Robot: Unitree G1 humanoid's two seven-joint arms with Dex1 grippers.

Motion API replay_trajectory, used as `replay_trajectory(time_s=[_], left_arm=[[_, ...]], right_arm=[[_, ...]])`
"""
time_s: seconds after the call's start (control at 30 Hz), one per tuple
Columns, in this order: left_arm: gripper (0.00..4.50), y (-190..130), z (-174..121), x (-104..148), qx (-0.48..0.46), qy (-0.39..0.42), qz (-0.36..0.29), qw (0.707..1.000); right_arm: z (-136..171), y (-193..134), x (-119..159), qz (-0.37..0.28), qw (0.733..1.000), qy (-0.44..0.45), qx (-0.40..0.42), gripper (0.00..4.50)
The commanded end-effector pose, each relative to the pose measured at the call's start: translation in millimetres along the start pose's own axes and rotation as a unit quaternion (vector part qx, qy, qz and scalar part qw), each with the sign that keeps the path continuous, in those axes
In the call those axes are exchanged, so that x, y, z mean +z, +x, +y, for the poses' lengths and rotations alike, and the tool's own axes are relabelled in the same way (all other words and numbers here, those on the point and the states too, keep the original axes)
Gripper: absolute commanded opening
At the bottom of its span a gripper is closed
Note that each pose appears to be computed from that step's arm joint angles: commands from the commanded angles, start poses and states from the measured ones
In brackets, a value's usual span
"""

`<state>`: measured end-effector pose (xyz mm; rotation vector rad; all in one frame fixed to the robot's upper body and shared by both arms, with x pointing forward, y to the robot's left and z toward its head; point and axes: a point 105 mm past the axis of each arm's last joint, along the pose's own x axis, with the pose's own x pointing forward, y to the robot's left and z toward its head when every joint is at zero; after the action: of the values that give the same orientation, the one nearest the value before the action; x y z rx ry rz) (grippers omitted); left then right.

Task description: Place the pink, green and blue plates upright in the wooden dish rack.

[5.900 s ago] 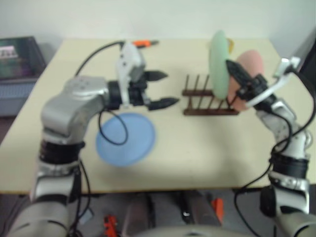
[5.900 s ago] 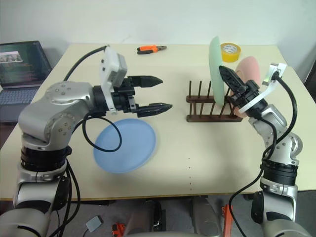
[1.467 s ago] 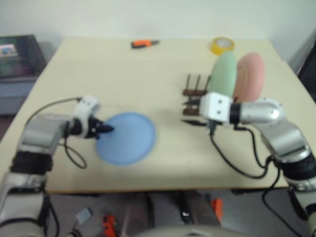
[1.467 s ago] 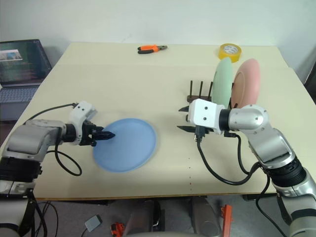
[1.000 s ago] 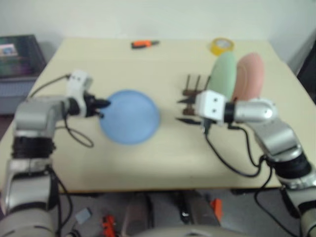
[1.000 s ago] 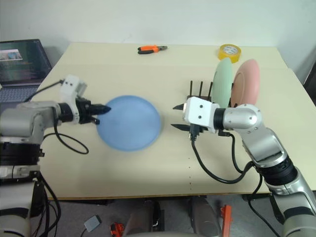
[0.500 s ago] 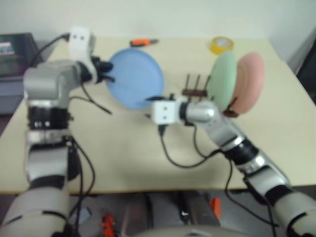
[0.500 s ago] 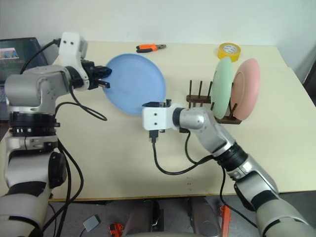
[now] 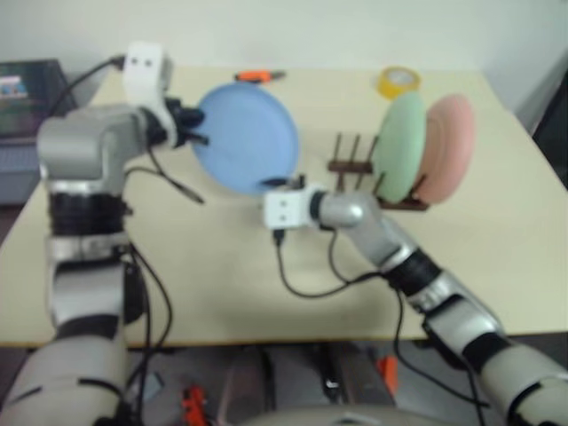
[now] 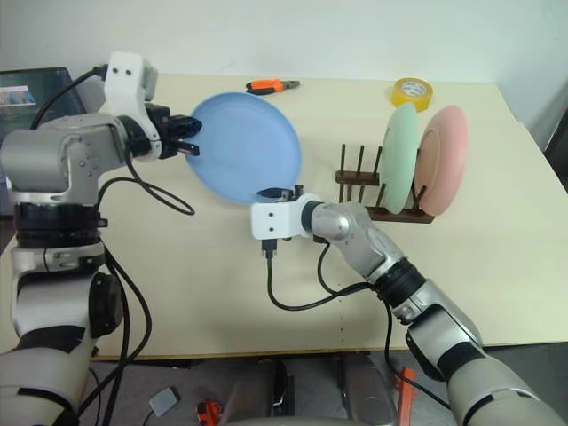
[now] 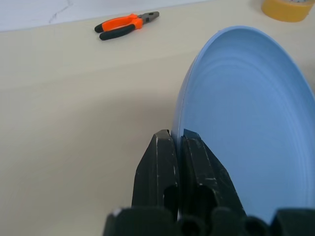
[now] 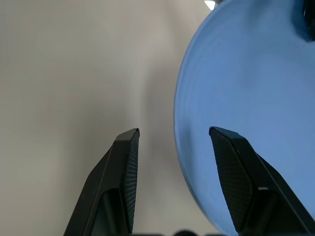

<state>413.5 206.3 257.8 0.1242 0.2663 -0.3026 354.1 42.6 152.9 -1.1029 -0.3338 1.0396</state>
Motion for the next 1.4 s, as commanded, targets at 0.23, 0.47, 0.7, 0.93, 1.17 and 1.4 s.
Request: replay_trajectory(time_s=[0.23, 0.47, 0.7, 0.93, 1.17, 1.4], left_arm=[[0.0, -10, -12, 25, -0.015, 0.009, -0.04, 0.999], [0.0, -8, -19, 25, -0.026, 0.01, -0.038, 0.999], [0.0, -7, -22, 22, -0.032, 0.013, -0.032, 0.999], [0.0, -5, -18, 13, -0.023, 0.026, -0.016, 0.999], [2.2, -5, -19, 9, -0.028, 0.047, -0.01, 0.998], [3.99, -17, -12, 16, -0.041, 0.065, -0.026, 0.997]], right_arm=[[-13, 4, 2, -0.001, 0.999, -0.015, -0.035, 1.76], [-16, 4, 1, 0.001, 0.999, -0.015, -0.042, 0.06], [-18, 4, -2, 0.005, 0.999, -0.015, -0.048, 0.06], [-18, 1, -5, 0.009, 0.998, -0.014, -0.055, 0.06], [-23, -1, -5, 0.009, 0.997, -0.014, -0.069, 0.0], [-26, -2, -2, 0.0, 0.997, -0.014, -0.077, 0.0]])
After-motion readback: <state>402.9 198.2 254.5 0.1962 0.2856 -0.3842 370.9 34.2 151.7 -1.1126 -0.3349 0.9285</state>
